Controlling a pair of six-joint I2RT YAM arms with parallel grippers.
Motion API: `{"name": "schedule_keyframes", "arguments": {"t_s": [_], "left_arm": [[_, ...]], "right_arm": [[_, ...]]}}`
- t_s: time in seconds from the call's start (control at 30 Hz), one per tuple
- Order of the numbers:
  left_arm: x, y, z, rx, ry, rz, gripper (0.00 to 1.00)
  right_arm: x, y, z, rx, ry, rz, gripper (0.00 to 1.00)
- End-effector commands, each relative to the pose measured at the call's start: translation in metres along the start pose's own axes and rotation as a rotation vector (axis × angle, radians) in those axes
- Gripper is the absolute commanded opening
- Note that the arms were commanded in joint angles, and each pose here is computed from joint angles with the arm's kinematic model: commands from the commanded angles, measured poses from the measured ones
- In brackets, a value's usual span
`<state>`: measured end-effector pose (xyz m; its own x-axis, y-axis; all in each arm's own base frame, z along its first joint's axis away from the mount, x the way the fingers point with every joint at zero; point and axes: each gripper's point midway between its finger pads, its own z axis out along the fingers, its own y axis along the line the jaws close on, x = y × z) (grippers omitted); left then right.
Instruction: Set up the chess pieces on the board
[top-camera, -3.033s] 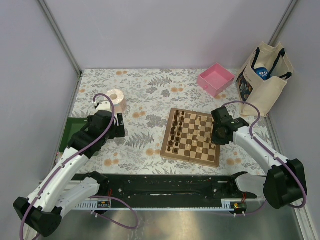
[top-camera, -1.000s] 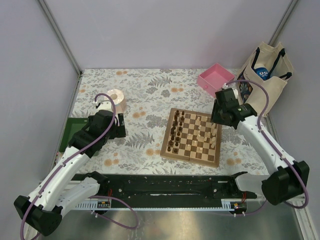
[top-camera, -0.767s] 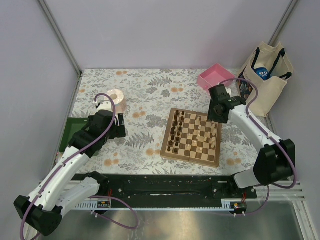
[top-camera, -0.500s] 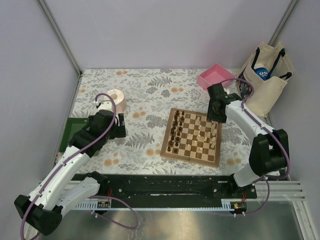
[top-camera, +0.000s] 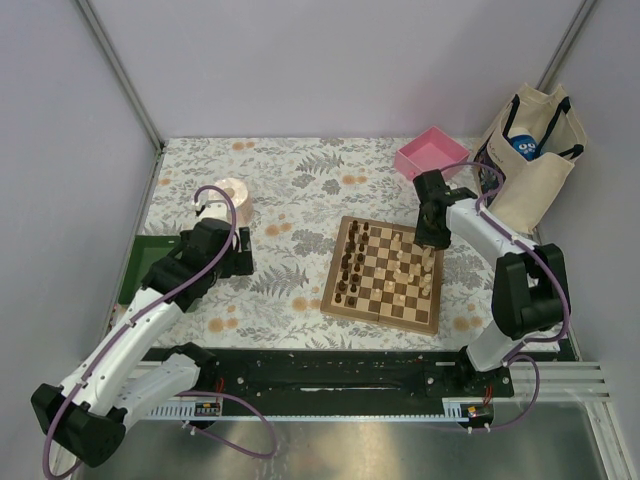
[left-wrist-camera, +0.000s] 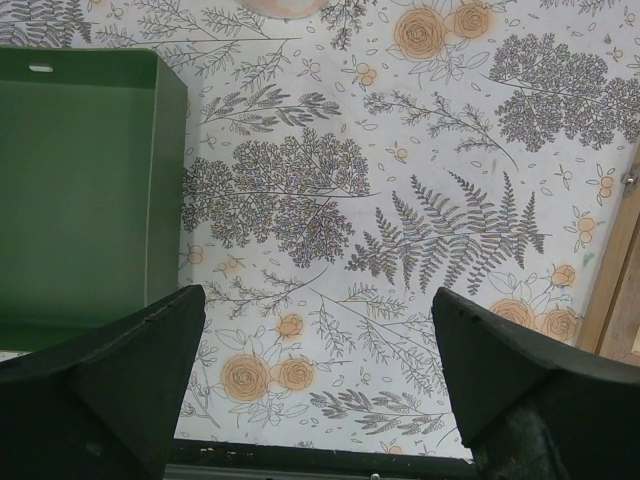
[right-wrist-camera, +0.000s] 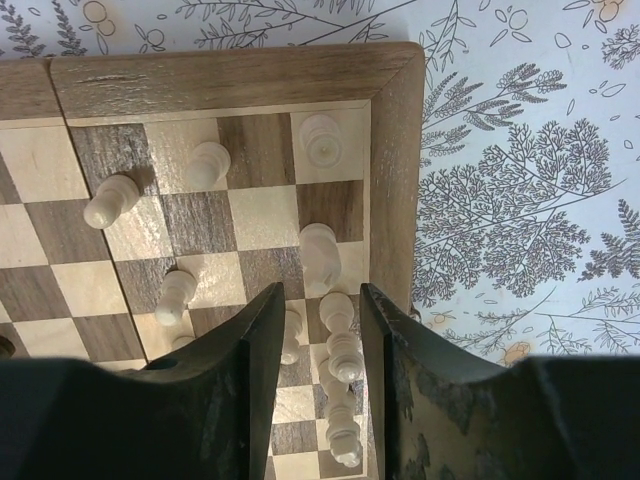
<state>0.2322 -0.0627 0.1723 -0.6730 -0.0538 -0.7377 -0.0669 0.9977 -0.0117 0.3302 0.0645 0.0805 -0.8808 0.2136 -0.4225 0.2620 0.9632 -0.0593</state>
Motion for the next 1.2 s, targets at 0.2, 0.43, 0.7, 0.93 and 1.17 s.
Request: {"name": "schedule_keyframes", "arguments": {"t_s": [0.2,0.43,0.7,0.93,1.17], "left_arm": [[-0.012,-0.005,0.0,0.024,-0.031,-0.013,0.99],[-0.012,-0.005,0.0,0.024,-0.031,-0.013,0.99],[-0.012,-0.005,0.0,0.025,-0.03,-0.012,0.99],[-0.012,-0.005,0.0,0.025,-0.03,-0.012,0.99],[-0.012,-0.005,0.001,0.024,-0.029,-0.013,0.99]], "right_arm": [[0.002,0.002,0.014,-0.014,0.012,0.032,0.4],[0.004,0.004,0.021,-0.016,0.024,0.036,0.32],[-0.007,0.004,0.015,-0.021,-0.007,0.042,0.09],[-0.021,0.001,0.011,-0.018,-0.033,0.051,0.09],[-0.025,-0.002,0.01,-0.035,-0.038,0.07,0.09]]}}
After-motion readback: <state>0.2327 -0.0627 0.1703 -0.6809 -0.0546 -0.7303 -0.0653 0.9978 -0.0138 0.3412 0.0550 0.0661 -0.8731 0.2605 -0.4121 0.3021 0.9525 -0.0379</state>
